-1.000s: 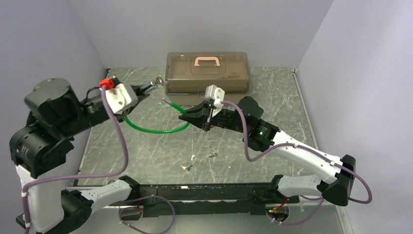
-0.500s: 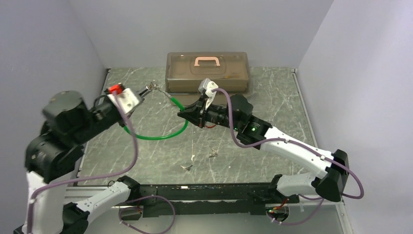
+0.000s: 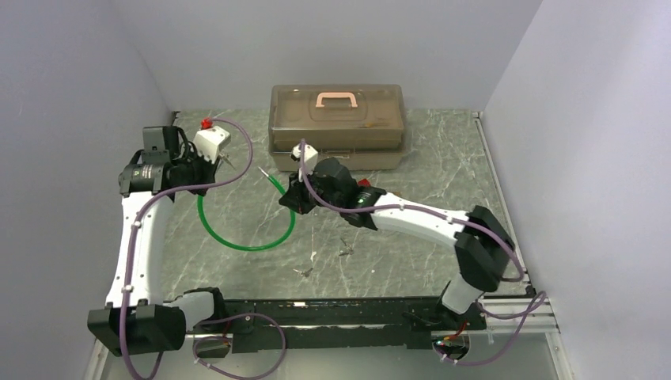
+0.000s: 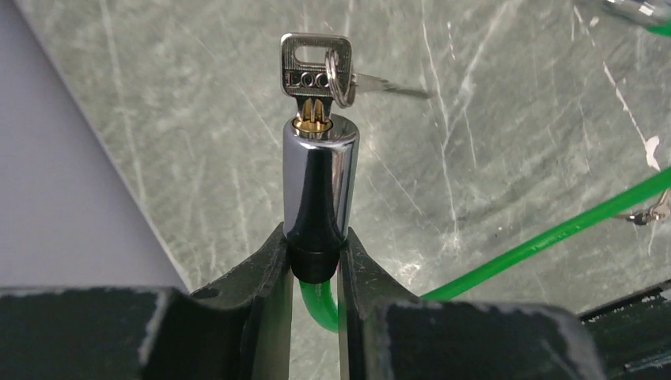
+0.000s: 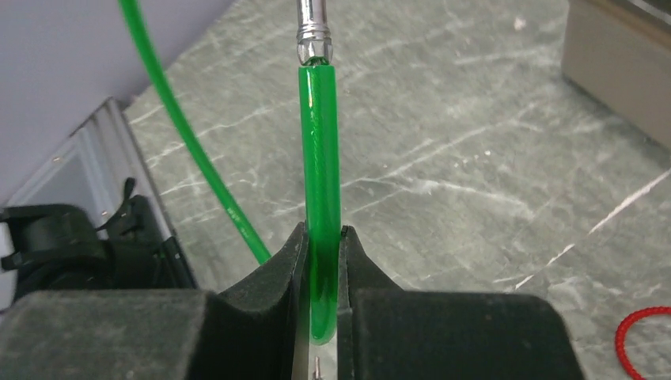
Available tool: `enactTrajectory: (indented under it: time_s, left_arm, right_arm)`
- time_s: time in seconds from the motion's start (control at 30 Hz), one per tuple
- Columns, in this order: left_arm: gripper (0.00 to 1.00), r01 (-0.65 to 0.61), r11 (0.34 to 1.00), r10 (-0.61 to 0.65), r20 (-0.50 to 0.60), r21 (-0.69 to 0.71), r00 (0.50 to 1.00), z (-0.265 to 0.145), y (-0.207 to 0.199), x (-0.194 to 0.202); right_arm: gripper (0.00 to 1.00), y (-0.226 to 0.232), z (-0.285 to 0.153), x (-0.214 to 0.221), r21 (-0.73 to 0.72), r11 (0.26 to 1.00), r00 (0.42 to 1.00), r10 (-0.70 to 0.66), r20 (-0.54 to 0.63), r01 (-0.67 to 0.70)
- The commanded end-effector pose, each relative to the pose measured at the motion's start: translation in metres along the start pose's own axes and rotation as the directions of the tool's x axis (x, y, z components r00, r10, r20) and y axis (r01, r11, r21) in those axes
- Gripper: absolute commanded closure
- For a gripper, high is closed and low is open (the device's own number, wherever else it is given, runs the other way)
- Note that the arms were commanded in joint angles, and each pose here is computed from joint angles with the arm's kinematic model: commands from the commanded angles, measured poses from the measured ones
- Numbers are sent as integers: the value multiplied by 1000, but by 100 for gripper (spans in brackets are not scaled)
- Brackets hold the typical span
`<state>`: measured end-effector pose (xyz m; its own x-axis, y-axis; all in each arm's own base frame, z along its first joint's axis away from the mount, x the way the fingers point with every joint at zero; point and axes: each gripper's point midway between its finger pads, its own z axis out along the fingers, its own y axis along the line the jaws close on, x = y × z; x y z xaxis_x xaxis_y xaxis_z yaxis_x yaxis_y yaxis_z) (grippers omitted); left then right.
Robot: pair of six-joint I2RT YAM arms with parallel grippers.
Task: Unlock with the key
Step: Unlock the lock, then place the lock at the center of the board.
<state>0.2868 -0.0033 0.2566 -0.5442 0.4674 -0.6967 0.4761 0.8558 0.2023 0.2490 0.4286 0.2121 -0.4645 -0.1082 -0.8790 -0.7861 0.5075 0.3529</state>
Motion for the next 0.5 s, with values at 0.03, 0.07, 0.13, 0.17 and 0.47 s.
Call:
enactTrajectory:
  time_s: [0.03, 0.07, 0.13, 0.17, 0.47]
  left_arm:
    - [100, -18, 1000, 18, 3, 3, 1000, 28, 9, 5]
    - [100, -8, 1000, 8, -15, 3, 1000, 36, 11, 11]
    - [100, 15, 1000, -15, -48, 0, 999, 52, 15, 21]
    - [100, 24, 1000, -24, -57, -2, 998, 59, 19, 24]
    - [100, 45, 998, -50, -179, -32, 983, 110, 47, 58]
  right_arm:
    - [100, -21, 30, 17, 111, 990, 993, 98, -62, -91]
    - [100, -24, 36, 24, 118, 988, 992, 108, -73, -99]
    - [100, -29, 47, 34, 127, 985, 989, 124, -86, -113]
    - [100, -32, 54, 40, 132, 984, 987, 131, -94, -118]
    - [89, -45, 94, 76, 155, 966, 964, 230, -135, -208]
